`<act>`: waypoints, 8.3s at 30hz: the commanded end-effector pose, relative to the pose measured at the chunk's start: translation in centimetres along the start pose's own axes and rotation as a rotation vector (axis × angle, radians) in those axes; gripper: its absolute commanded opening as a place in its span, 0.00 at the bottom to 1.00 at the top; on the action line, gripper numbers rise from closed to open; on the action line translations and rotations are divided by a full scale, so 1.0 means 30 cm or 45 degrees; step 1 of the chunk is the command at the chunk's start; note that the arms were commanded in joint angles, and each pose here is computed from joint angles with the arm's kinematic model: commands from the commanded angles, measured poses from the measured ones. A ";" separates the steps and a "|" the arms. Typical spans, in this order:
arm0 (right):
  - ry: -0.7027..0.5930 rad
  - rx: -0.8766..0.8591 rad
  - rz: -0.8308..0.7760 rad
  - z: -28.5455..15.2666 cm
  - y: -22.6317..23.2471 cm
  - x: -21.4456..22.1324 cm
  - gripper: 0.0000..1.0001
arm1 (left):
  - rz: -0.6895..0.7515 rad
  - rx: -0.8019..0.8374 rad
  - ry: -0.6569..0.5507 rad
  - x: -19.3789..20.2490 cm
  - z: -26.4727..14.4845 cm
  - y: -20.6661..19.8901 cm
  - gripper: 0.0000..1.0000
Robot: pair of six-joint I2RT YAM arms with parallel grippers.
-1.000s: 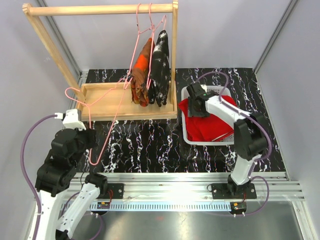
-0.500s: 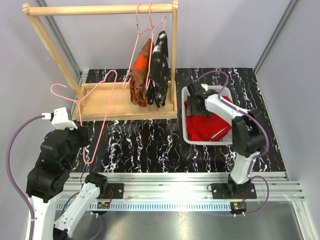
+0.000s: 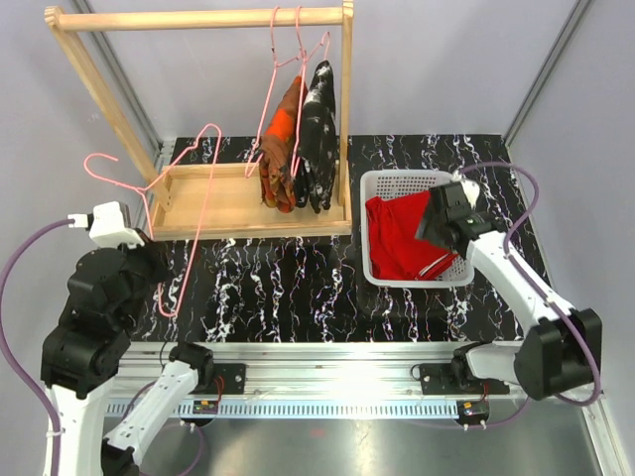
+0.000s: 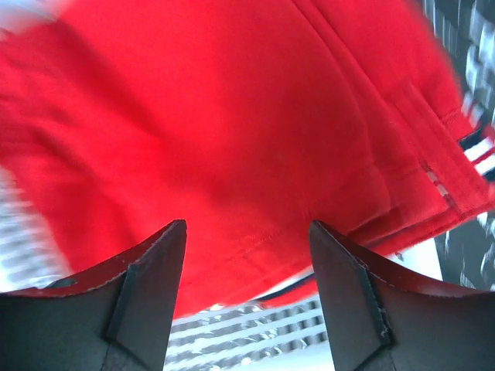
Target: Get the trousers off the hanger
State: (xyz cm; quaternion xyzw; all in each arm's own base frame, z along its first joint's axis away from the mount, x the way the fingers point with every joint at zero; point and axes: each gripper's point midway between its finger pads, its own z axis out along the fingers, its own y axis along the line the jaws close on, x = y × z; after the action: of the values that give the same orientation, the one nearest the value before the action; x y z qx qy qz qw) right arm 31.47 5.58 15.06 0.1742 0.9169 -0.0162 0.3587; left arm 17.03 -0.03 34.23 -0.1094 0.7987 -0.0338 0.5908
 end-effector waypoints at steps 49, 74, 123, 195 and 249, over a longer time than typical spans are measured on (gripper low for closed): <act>-0.392 -1.012 -0.103 -0.802 0.102 -0.108 1.00 | 0.569 -0.694 -0.763 -0.792 0.626 0.092 0.00; -0.375 -1.035 -0.129 -0.786 0.119 -0.103 0.99 | 0.456 -0.493 -0.409 -0.578 0.902 0.142 0.21; -0.456 -1.172 -0.185 -0.988 0.080 -0.059 0.99 | 0.188 0.637 0.066 -0.338 0.621 -0.598 0.78; -1.003 -1.404 -0.717 -1.150 1.173 0.052 0.92 | -0.460 0.621 -0.365 -0.646 -0.057 -0.436 0.00; -1.215 -1.170 -0.751 -0.977 1.305 -0.079 0.93 | -0.547 0.877 -0.414 -0.781 -0.225 -0.517 0.00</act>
State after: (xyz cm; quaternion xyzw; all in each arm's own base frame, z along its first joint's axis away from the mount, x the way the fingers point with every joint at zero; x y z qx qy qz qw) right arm 27.35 47.37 37.67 -0.3121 0.6041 0.1457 0.7186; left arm 21.93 -10.43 53.15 -0.1234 0.7052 -0.3444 0.6074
